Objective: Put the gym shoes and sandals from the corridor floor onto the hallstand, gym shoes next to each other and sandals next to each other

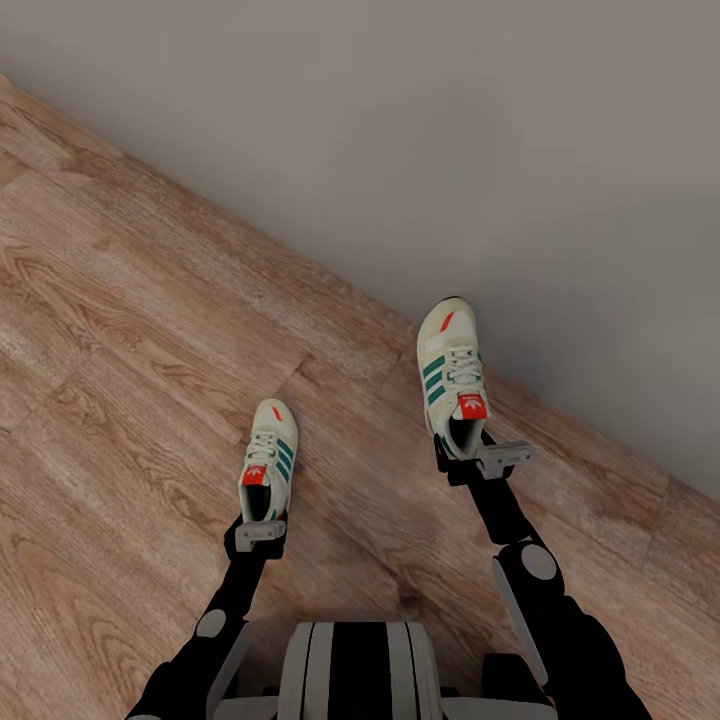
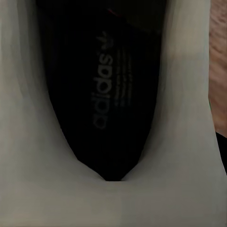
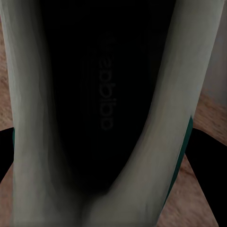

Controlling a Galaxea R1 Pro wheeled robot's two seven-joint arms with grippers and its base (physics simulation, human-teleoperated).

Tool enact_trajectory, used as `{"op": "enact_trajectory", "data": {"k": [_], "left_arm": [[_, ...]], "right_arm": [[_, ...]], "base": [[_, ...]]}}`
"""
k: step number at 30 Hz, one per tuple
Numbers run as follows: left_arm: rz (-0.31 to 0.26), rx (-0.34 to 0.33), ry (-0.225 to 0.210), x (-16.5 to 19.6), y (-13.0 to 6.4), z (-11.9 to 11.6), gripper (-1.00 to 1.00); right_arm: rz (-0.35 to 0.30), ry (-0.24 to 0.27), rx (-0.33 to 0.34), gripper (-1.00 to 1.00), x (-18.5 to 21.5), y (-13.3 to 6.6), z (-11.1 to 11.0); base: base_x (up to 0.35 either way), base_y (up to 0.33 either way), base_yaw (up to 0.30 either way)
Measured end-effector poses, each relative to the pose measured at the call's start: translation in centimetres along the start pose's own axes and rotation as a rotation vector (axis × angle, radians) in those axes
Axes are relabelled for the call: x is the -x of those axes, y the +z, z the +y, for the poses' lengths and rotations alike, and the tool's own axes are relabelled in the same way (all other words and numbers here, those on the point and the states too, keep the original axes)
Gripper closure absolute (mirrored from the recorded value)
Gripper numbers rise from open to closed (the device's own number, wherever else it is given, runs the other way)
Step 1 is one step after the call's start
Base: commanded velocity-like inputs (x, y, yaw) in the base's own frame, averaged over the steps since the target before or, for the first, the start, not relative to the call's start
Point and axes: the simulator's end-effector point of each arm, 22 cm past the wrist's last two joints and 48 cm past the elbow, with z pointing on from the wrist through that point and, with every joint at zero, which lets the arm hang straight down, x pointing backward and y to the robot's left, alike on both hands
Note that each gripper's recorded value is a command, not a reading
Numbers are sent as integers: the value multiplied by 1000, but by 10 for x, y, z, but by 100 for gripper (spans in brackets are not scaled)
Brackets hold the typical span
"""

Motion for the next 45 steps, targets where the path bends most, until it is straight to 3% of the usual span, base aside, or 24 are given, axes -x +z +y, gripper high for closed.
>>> {"op": "enact_trajectory", "data": {"k": [5,10,17,21,27,33,37,45], "left_arm": [[-2,-1,1,1,0,0,100],[-67,-4,1,30,6,-2,100],[-93,-3,0,45,6,-2,100],[-134,-4,0,73,8,-3,100],[-110,-2,19,108,12,7,100],[-83,-3,22,138,9,7,100],[-40,-5,22,148,6,6,100],[-50,-8,19,169,-3,3,100]], "right_arm": [[0,0,0,100,0,0,0],[0,0,0,100,0,0,0],[-12,-1,-1,100,8,-1,0],[-26,-3,0,100,18,-2,0],[-62,-1,-1,100,44,-4,2],[-1,2,-3,100,43,-6,3],[4,1,-4,100,49,-8,3],[-29,-2,-6,100,73,-16,3]], "base": [[0,0,0],[0,0,0],[0,0,0],[0,0,0],[0,0,0],[0,0,0],[0,0,0],[0,0,0]]}}
